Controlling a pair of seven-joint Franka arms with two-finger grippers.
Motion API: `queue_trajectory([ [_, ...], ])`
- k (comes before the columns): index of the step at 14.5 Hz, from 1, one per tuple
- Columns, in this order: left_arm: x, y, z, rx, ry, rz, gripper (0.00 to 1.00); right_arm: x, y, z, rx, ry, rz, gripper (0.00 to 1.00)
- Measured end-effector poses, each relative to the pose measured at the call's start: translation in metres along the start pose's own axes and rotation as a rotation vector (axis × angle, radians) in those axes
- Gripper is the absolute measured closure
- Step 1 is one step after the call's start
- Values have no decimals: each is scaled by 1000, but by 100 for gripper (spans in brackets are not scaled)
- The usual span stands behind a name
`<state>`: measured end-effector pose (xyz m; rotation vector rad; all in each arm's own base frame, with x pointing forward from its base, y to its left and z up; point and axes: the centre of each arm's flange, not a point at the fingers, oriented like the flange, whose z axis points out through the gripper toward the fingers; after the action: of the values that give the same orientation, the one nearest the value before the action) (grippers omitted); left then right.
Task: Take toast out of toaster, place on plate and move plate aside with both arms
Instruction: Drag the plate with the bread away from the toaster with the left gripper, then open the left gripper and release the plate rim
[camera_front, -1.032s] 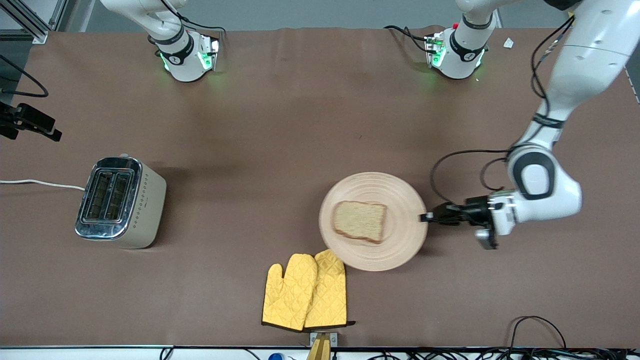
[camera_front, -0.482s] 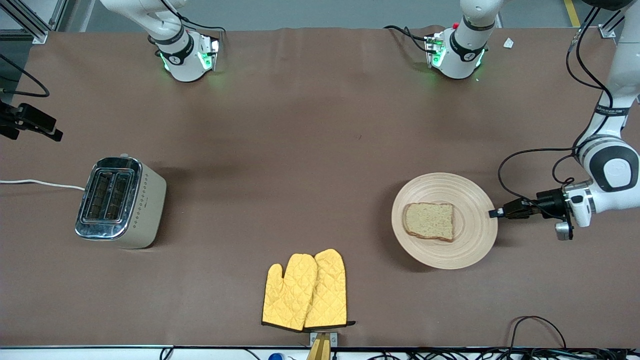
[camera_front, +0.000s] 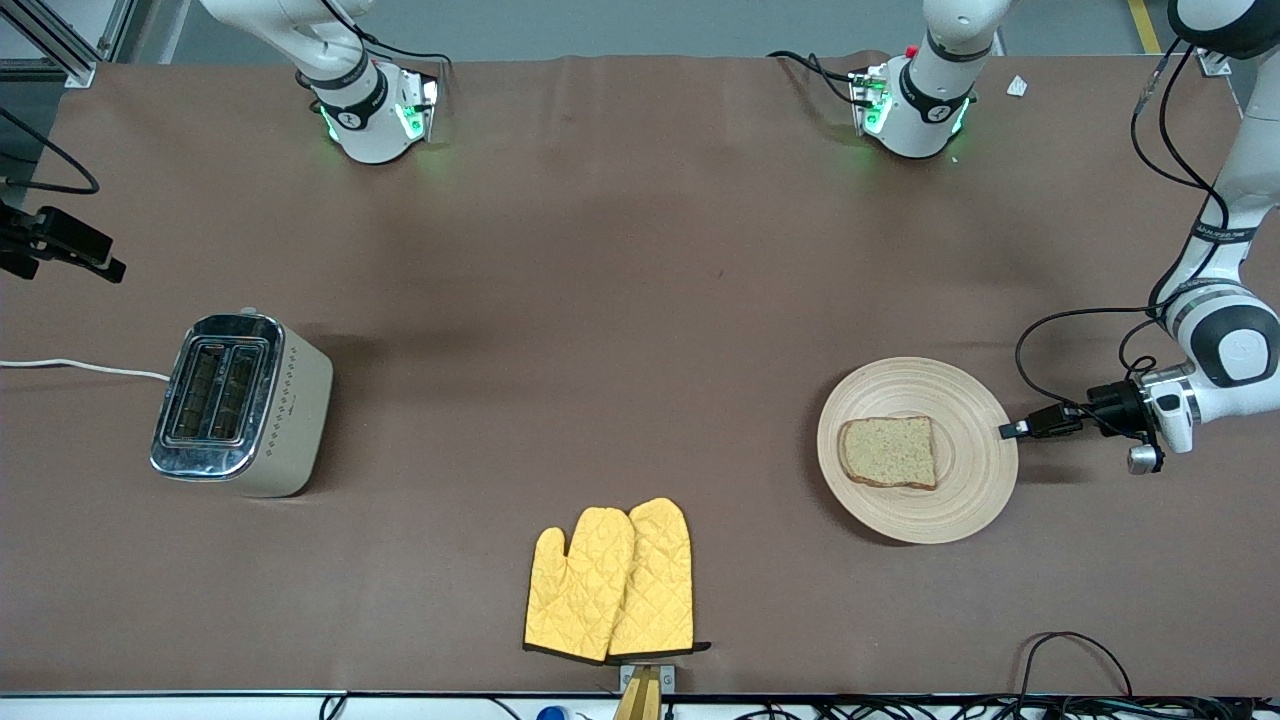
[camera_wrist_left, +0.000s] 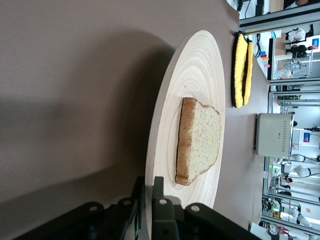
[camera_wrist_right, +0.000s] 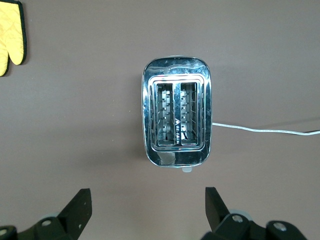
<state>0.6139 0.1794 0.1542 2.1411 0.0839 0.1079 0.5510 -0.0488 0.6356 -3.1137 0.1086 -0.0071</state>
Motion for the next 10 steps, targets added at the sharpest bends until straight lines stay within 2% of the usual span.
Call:
queue_trajectory([
  [3,0,-7,-8,9,9,-8,88,0,0,0,0,0,0,0],
  [5,3,-5,-12,15,14,1,71,0,0,0,0,-1,0,0],
  [7,10,0,-17,47,-2,24,50,0,0,0,0,-1,0,0],
  [10,36,38,-32,156,-42,51,22,0,0,0,0,-1,0,0],
])
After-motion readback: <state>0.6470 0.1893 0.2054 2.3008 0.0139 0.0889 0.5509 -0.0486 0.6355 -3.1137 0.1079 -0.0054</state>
